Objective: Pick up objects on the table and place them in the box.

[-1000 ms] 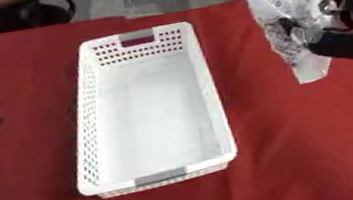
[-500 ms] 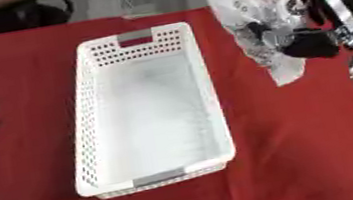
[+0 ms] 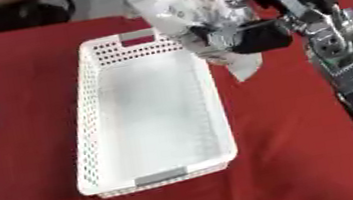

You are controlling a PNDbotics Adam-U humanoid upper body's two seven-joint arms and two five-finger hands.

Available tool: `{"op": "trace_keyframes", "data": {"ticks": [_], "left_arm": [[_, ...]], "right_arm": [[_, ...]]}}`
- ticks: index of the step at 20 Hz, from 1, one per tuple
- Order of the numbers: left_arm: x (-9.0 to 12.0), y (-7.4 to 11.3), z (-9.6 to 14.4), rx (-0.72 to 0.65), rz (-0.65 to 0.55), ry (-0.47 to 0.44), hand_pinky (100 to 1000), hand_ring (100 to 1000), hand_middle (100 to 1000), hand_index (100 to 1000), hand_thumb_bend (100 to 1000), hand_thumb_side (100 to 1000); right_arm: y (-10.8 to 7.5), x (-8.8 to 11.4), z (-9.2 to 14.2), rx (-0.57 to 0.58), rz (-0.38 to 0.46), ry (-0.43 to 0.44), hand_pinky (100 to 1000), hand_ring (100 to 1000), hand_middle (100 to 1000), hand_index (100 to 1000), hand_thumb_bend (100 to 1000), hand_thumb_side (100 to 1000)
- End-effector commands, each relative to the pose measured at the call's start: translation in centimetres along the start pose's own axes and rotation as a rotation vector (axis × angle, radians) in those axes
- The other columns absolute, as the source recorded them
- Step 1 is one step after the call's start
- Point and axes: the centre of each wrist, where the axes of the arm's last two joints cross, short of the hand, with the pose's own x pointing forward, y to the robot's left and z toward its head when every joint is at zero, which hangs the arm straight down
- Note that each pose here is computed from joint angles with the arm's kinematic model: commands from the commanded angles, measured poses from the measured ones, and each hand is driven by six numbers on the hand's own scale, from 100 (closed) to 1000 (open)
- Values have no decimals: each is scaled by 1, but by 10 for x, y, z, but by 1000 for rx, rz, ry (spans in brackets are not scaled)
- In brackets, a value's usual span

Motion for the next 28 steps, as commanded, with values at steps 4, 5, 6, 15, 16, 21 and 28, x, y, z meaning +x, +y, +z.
{"op": "trace_keyframes", "data": {"ticks": [4, 5, 6, 15, 16, 21, 28], "left_arm": [[5, 1, -4, -8, -2, -20, 823, 864, 777, 785, 278, 1000], [5, 1, -4, -8, -2, -21, 823, 864, 777, 785, 278, 1000], [5, 1, -4, -8, -2, -21, 823, 864, 777, 785, 278, 1000], [5, 0, -4, -13, -2, -21, 824, 865, 777, 785, 275, 1000], [5, 0, -4, -14, -1, -22, 824, 865, 777, 785, 274, 1000], [5, -1, -4, -18, 0, -22, 824, 865, 777, 784, 273, 1000], [5, -1, -4, -17, -1, -22, 825, 866, 777, 784, 273, 1000]], "right_arm": [[1, 12, -17, 14, 22, -68, 100, 335, 294, 398, 100, 263], [2, 14, -19, 20, 21, -75, 100, 335, 294, 400, 100, 263], [4, 14, -20, 25, 20, -80, 100, 335, 295, 401, 100, 263], [27, 21, -28, 130, 24, -146, 100, 382, 352, 420, 100, 284], [32, 21, -28, 164, 32, -161, 100, 382, 352, 420, 100, 284], [63, 12, -27, 397, 66, -274, 347, 656, 714, 760, 226, 727], [69, -5, -19, 435, 55, -287, 359, 681, 740, 794, 272, 734]]}}
